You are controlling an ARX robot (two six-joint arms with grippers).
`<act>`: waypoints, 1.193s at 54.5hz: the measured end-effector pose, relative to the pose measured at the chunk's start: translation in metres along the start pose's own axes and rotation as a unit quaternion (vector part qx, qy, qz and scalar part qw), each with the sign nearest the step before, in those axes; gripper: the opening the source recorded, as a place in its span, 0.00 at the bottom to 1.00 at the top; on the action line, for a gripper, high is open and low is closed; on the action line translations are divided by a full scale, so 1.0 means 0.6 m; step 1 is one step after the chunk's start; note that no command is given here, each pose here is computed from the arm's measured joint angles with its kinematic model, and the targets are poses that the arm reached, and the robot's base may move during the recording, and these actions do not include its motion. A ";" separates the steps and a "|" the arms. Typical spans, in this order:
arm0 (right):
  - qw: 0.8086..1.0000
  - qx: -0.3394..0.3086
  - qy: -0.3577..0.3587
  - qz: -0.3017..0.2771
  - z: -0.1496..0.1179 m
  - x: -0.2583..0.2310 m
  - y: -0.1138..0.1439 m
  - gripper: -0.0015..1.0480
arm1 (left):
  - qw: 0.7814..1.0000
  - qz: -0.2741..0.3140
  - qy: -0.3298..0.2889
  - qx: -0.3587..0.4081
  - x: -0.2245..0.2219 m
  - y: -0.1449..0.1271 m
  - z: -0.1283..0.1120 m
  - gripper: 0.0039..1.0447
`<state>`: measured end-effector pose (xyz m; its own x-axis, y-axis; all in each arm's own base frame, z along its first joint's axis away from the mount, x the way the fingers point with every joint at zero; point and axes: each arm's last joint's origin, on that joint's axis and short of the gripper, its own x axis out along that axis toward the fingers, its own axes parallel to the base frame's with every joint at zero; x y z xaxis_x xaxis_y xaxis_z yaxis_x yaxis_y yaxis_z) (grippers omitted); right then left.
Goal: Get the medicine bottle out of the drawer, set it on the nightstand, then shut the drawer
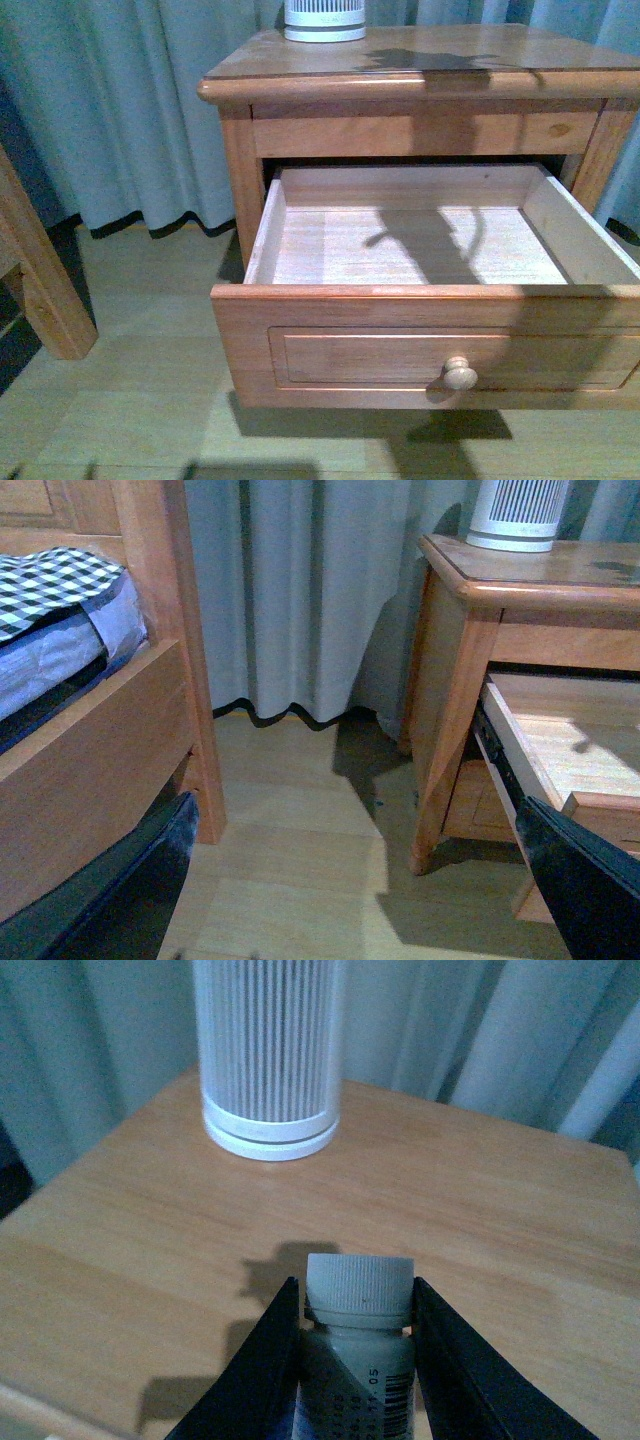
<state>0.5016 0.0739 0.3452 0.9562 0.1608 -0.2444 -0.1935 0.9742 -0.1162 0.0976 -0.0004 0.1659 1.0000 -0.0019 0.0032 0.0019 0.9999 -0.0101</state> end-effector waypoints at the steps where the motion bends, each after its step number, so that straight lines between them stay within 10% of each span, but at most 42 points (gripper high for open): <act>1: 1.000 -0.001 0.004 -0.004 -0.003 0.009 -0.002 0.28 | 1.000 0.000 0.000 0.000 0.000 0.000 0.000 0.94; 28: 0.996 -0.004 0.068 -0.049 -0.067 0.093 0.001 0.27 | 1.000 0.000 0.000 0.000 0.000 0.000 0.000 0.94; 46: 0.997 -0.002 0.057 -0.048 -0.095 0.096 0.001 0.80 | 1.000 0.000 0.000 0.000 0.000 0.000 0.000 0.94; 52: 0.999 0.003 0.018 -0.028 -0.073 0.058 0.005 0.95 | 1.000 0.000 0.000 0.000 0.000 0.000 0.000 0.94; 65: 0.989 0.054 -0.127 0.058 0.012 -0.238 0.031 0.93 | 1.000 0.000 0.000 0.000 0.000 0.000 0.000 0.94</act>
<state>0.3632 0.0701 0.3846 0.9556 0.2946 0.0009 -0.2946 0.9556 0.0047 0.0976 -0.0004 0.1659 1.0000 -0.0019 0.0032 0.0019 0.9999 -0.0101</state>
